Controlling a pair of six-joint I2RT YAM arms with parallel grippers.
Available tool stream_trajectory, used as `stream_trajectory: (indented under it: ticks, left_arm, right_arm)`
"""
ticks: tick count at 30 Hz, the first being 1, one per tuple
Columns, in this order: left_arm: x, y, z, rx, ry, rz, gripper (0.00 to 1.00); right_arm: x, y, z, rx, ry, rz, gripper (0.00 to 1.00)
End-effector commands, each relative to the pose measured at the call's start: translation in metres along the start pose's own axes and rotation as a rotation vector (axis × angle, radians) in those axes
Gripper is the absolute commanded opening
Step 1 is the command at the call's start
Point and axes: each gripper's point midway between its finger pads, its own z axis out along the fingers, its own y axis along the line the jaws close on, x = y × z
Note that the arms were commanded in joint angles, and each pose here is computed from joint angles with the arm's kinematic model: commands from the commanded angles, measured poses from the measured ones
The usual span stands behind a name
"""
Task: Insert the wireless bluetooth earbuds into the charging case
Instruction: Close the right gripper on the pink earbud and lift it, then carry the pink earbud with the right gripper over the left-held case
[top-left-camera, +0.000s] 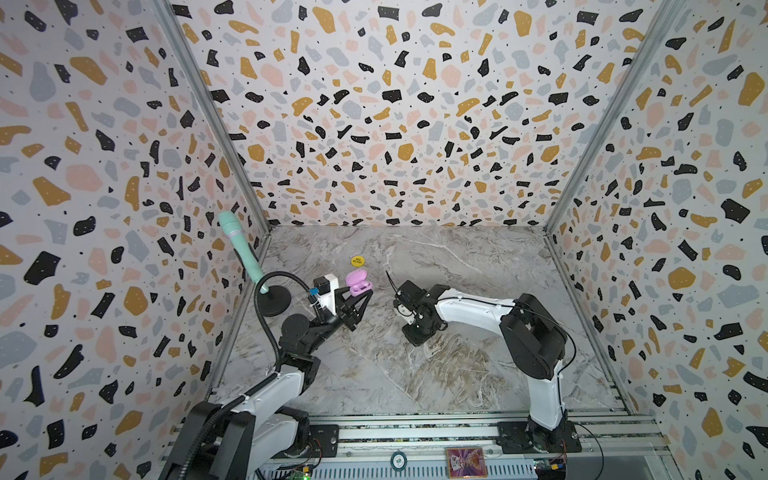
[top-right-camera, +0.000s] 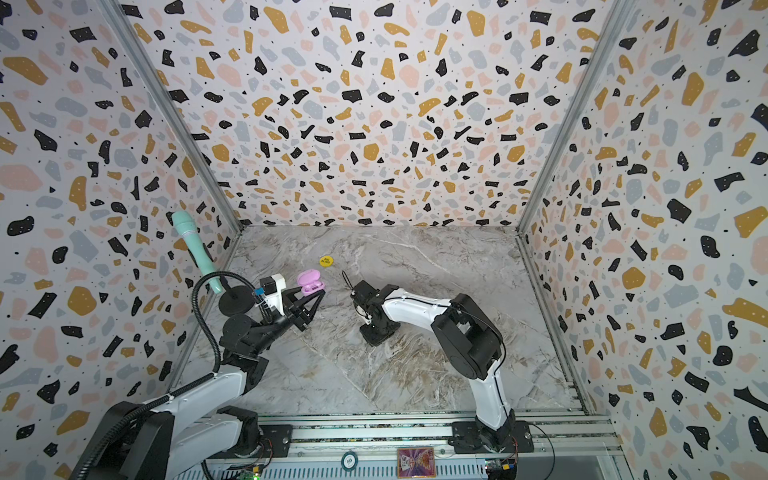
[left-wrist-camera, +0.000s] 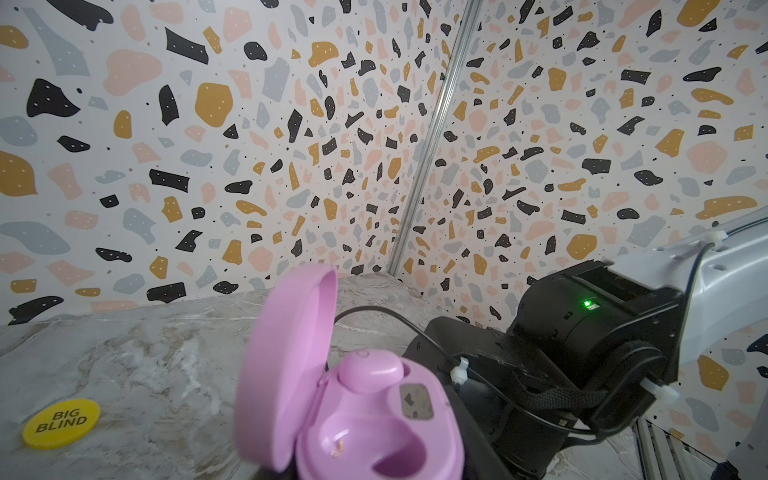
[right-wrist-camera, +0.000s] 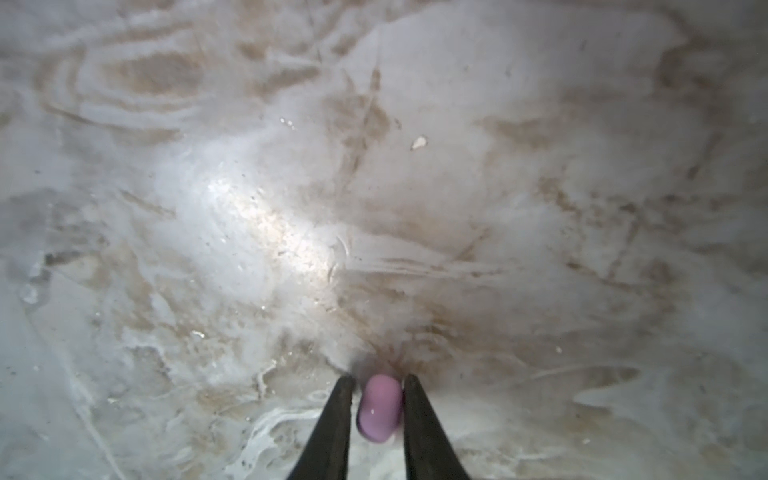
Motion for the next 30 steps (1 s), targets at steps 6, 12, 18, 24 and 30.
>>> stream_trajectory:
  ticks: [6, 12, 18, 24, 30]
  left_arm:
    - [-0.019, -0.008, 0.001, 0.034, -0.062, 0.049, 0.00]
    - [-0.019, -0.009, 0.001, 0.040, -0.058, 0.046, 0.00]
    - [-0.017, -0.013, 0.004, 0.057, -0.050, 0.045, 0.00]
    - [-0.014, -0.021, 0.009, 0.089, -0.035, 0.046, 0.00]
    - [-0.007, -0.037, 0.022, 0.158, -0.016, 0.036, 0.00]
  right_arm:
    - [0.001, -0.003, -0.004, 0.033, 0.016, 0.017, 0.16]
    - [-0.003, -0.005, -0.013, 0.044, -0.013, 0.025, 0.13]
    - [-0.010, -0.009, -0.040, -0.011, -0.082, 0.086, 0.12]
    - [-0.011, -0.006, -0.086, -0.118, -0.178, 0.156, 0.12]
    - [-0.014, 0.000, -0.150, -0.221, -0.313, 0.198, 0.12]
